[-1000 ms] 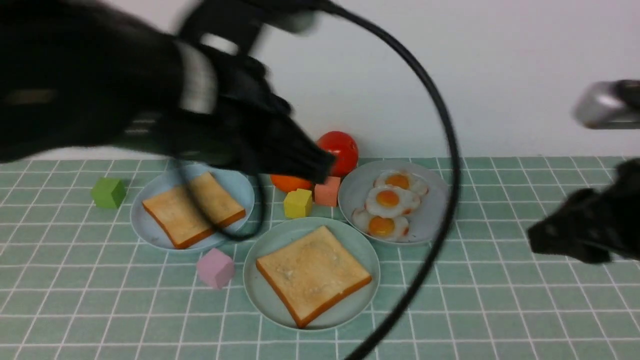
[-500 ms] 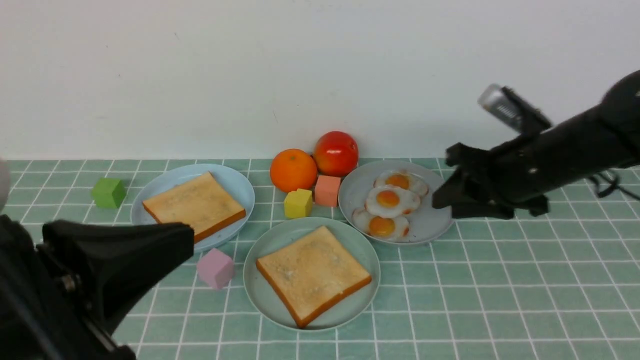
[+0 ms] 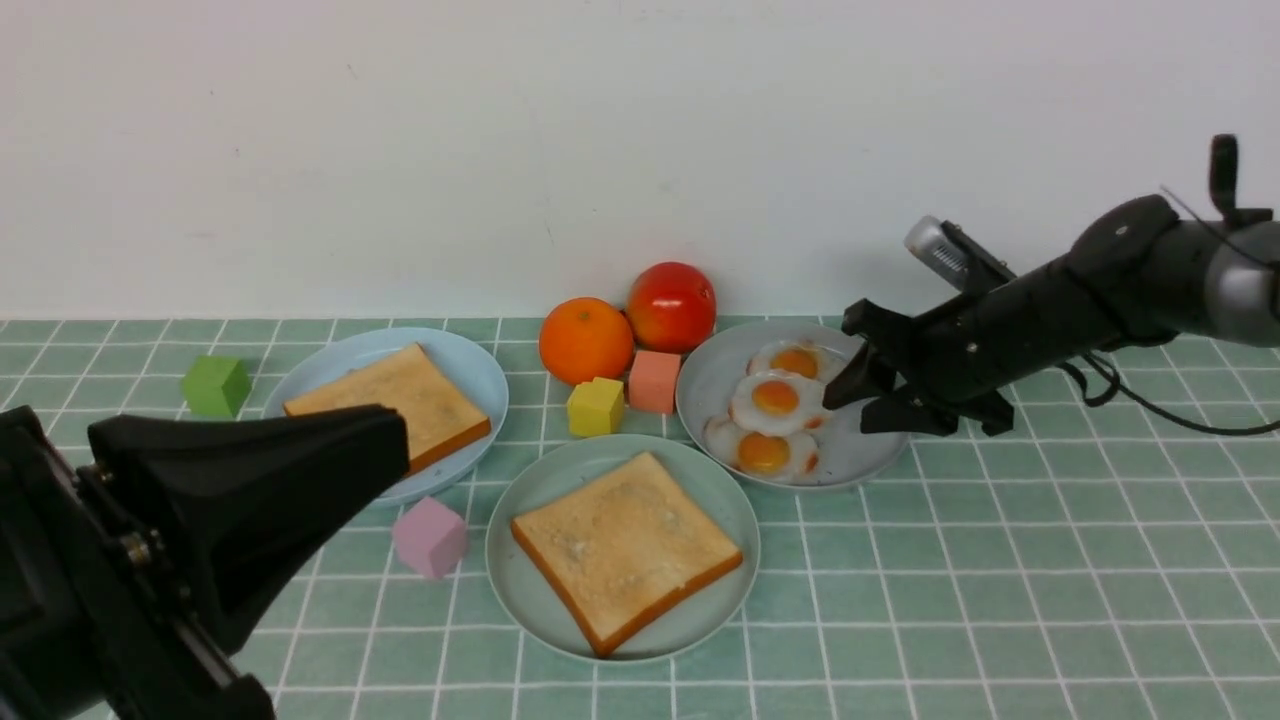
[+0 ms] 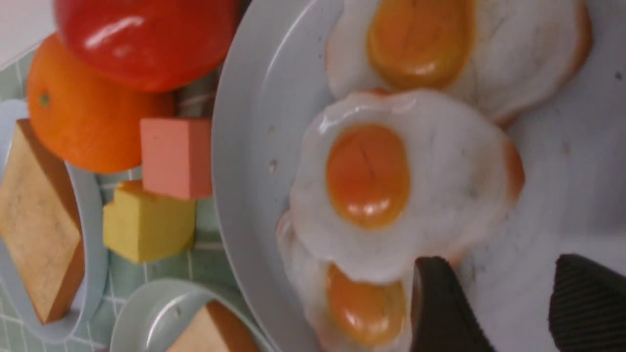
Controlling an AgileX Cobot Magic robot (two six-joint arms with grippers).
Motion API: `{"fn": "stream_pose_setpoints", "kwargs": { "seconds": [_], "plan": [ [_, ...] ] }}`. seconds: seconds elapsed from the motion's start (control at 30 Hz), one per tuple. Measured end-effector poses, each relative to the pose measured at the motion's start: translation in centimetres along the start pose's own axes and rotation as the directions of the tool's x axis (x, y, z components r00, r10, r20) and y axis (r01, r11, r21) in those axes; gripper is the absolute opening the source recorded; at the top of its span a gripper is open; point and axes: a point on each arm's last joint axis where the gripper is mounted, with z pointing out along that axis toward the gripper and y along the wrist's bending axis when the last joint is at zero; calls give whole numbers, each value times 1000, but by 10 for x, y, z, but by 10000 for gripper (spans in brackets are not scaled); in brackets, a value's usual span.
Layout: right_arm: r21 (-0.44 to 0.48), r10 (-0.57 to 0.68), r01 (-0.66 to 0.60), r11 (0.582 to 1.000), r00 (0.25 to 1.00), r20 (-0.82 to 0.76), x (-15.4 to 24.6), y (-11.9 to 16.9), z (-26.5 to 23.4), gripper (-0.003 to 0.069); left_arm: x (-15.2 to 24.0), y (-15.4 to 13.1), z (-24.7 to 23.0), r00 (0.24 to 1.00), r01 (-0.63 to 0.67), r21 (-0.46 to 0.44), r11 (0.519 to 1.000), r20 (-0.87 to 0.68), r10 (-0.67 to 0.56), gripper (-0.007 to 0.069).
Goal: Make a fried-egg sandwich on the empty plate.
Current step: Use the right arm to grab a fried egg
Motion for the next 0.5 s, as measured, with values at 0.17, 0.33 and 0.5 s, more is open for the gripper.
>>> {"fn": "stream_pose_setpoints", "kwargs": {
  "seconds": [0.17,0.33,0.5],
  "plan": [
    [-14,45,-45,999,999,17,-3,-5,9,333,0,0,0,1000,0,0,1000,0,0,-13],
    [-19,78,-78,997,997,12,-2,-10,18,333,0,0,0,1000,0,0,1000,0,0,-13],
    [-30,98,-98,995,995,24,-5,-10,21,333,0,0,0,1000,0,0,1000,0,0,-13]
  ]
}}
